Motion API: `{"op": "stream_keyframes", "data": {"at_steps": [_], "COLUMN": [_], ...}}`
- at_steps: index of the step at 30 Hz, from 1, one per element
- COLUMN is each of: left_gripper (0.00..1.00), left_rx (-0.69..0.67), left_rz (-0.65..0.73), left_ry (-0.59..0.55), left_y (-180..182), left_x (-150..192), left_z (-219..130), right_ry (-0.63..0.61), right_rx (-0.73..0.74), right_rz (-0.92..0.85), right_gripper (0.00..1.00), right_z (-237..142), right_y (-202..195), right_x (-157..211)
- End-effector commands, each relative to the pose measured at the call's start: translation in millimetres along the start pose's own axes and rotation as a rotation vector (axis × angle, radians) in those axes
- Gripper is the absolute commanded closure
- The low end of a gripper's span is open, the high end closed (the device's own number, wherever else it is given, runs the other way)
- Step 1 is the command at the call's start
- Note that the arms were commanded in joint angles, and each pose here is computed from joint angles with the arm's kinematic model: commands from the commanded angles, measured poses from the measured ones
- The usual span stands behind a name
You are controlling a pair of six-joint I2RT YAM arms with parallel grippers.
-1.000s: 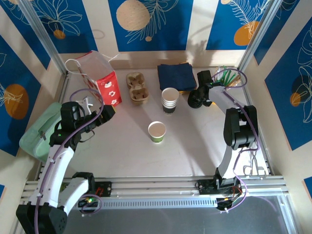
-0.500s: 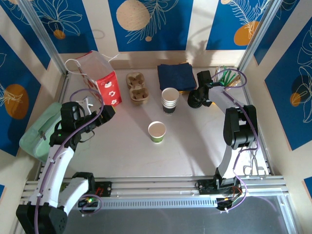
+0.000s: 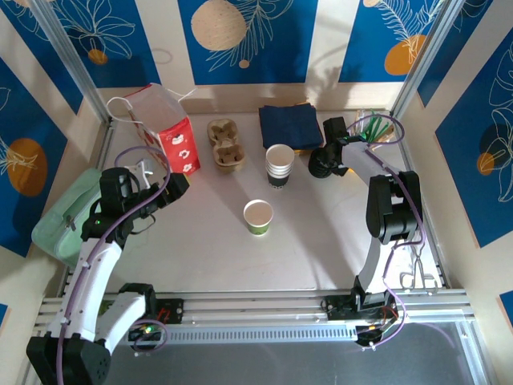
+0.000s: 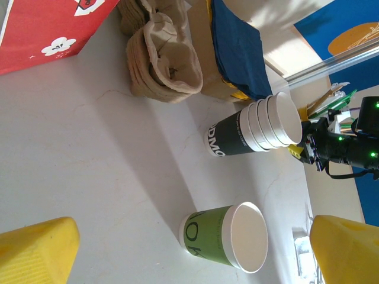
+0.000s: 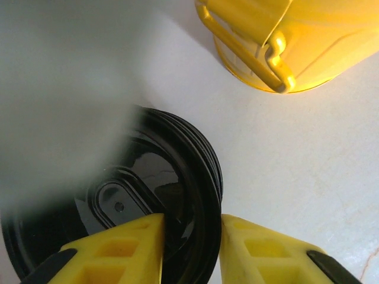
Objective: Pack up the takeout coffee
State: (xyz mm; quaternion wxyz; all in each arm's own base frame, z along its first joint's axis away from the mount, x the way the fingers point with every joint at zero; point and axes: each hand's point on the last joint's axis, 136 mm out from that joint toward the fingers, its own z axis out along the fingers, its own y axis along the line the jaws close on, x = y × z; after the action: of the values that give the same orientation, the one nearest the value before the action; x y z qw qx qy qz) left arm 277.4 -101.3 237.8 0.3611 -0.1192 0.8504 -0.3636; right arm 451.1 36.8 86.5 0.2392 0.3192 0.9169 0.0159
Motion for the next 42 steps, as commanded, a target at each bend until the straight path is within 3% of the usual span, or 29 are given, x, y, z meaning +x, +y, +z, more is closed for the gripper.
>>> {"op": "stream_keyframes", "data": {"at_steps": [1,24,36,42], "left_gripper": [0.01,0.01,0.01,0.01], "left_rx": [0.000,-0.001,0.009,0.008], "left_rz": [0.032,0.037,0.053,0.091], "left_ry": [-0.009,-0.009,-0.010,0.014], "left_y": [-5,-7,-13,-22], "left_x": [-2,-2,-3,-5], "left_z": [-6,-7,-13,-21], "right_ry": [0.020,-0.031,-0.094,-0.103], "right_rx": [-0.011,-0.092,-0.189,-0.276], "right_rz": [0.002,-0.024,-0.059,-0.162], "right_gripper": [0.74,0.81,0.83,0.84], "right_z": [1,-39,-107,-153], "right_y": [5,16,17,25], "right_x": [2,-6,-11,-1]}}
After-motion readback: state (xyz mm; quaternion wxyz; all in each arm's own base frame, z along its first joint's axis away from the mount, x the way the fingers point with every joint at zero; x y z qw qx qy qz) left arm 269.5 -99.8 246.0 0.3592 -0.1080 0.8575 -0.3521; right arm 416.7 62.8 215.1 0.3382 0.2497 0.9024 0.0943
